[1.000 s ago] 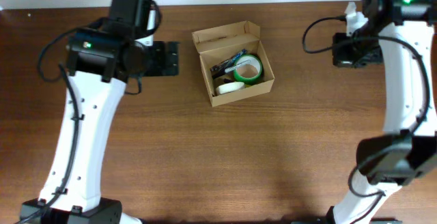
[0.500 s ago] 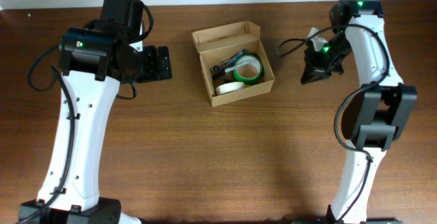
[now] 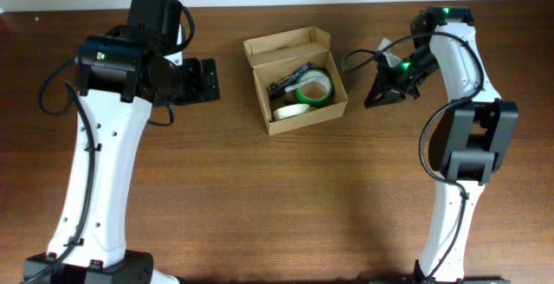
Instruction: Pack container
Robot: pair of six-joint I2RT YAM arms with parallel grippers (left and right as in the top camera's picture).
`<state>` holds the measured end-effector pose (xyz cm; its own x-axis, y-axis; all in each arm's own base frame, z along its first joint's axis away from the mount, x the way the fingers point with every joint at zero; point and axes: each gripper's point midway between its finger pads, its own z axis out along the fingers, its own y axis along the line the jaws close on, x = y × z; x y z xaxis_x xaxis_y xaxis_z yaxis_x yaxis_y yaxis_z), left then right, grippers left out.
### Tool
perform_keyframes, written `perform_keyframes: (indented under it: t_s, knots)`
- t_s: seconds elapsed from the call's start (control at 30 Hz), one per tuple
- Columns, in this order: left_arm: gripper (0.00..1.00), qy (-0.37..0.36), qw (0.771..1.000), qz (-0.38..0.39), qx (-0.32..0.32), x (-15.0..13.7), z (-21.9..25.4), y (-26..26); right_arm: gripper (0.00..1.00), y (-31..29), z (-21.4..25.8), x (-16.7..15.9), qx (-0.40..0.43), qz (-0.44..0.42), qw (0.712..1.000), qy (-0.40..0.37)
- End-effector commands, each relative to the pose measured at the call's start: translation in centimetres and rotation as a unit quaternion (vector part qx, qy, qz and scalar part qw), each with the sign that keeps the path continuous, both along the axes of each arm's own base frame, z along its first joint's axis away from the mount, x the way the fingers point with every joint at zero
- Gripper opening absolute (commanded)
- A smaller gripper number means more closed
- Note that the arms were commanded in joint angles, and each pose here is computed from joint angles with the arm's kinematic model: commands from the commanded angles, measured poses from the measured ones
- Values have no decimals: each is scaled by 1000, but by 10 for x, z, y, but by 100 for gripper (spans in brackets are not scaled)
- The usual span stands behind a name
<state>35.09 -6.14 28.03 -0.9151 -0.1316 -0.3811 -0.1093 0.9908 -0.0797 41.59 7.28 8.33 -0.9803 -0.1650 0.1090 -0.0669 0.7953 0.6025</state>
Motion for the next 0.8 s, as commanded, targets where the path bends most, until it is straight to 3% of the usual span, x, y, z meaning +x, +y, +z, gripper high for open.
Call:
perform_keyframes:
  t_s: [0.0, 0.2, 0.4, 0.57, 0.77]
  knots:
    - [100, 8, 1000, -2, -22, -2, -2, -7, 4, 16, -3, 3, 18, 29, 999, -22]
    - [100, -11, 1000, 18, 17, 6, -1, 8, 4, -12, -27, 19, -102, -3, 994, -26]
    - [100, -57, 998, 29, 29, 38, -13, 10, 4, -22, -32, 23, -135, 1, 990, -37]
    - [100, -66, 997, 36, 28, 65, -47, 10, 4, -26, -33, 26, -146, 2, 988, -43]
    - [100, -5, 998, 57, 38, 86, -120, 27, 4, -29, -35, 32, -154, 2, 987, -55]
